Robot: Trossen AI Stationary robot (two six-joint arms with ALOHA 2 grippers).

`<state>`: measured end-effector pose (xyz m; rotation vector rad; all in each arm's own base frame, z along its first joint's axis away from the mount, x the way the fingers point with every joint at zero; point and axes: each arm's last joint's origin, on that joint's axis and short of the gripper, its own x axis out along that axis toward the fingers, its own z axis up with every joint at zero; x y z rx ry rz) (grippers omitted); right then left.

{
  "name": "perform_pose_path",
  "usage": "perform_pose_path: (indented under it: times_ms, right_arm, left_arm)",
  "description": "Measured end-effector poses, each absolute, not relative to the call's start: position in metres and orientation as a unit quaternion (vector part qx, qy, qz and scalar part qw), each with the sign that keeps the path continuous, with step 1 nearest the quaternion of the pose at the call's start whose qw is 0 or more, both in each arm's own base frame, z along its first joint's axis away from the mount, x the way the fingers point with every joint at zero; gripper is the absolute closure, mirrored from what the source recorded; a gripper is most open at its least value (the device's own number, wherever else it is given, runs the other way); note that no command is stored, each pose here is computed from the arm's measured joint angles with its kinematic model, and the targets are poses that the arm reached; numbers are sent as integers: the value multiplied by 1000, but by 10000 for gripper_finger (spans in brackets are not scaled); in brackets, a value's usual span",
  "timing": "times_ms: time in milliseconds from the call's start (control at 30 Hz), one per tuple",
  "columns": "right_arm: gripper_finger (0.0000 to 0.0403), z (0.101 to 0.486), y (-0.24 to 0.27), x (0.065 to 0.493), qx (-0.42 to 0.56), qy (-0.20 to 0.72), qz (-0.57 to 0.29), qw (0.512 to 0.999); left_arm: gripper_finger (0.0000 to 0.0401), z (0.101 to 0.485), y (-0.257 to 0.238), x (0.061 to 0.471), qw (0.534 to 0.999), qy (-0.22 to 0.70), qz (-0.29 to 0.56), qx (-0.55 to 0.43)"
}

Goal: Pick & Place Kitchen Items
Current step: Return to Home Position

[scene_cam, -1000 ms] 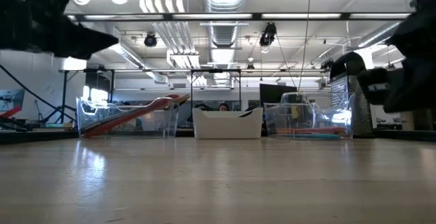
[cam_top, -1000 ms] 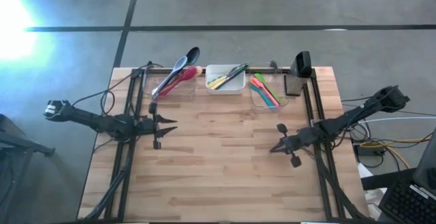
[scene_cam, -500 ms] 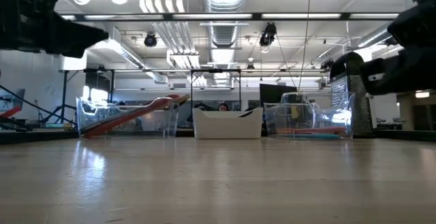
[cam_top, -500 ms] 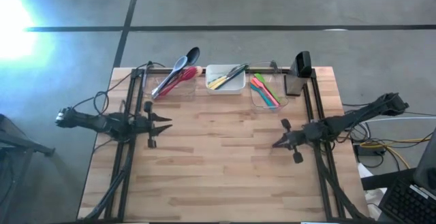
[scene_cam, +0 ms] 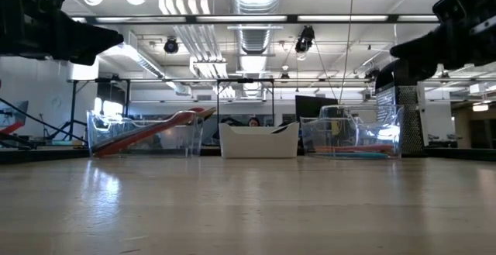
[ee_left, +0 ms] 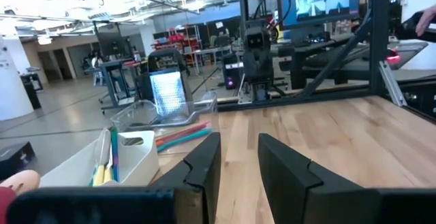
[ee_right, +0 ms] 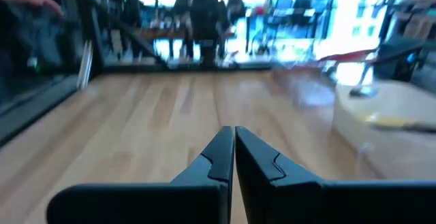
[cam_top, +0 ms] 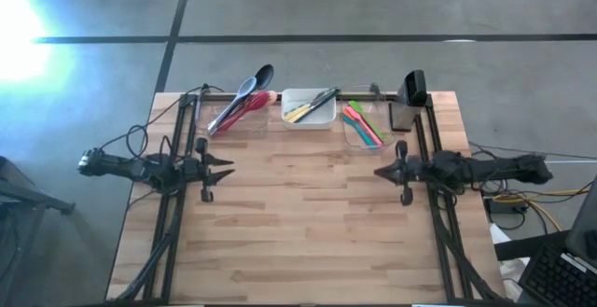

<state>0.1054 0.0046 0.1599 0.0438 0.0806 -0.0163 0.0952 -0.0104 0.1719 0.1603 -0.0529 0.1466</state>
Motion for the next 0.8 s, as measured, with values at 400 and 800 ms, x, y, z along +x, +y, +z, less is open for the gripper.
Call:
perform_pose_path:
  times_ms: [400, 800]
  right_arm:
    - [394, 176, 3, 97, 28, -50, -12, 998]
    - [394, 173, 3, 98, 28, -38, -13, 999]
  left_arm:
    - [300, 171, -10, 96, 994, -25, 74, 80]
    - [300, 170, -11, 97, 994, -18, 73, 82]
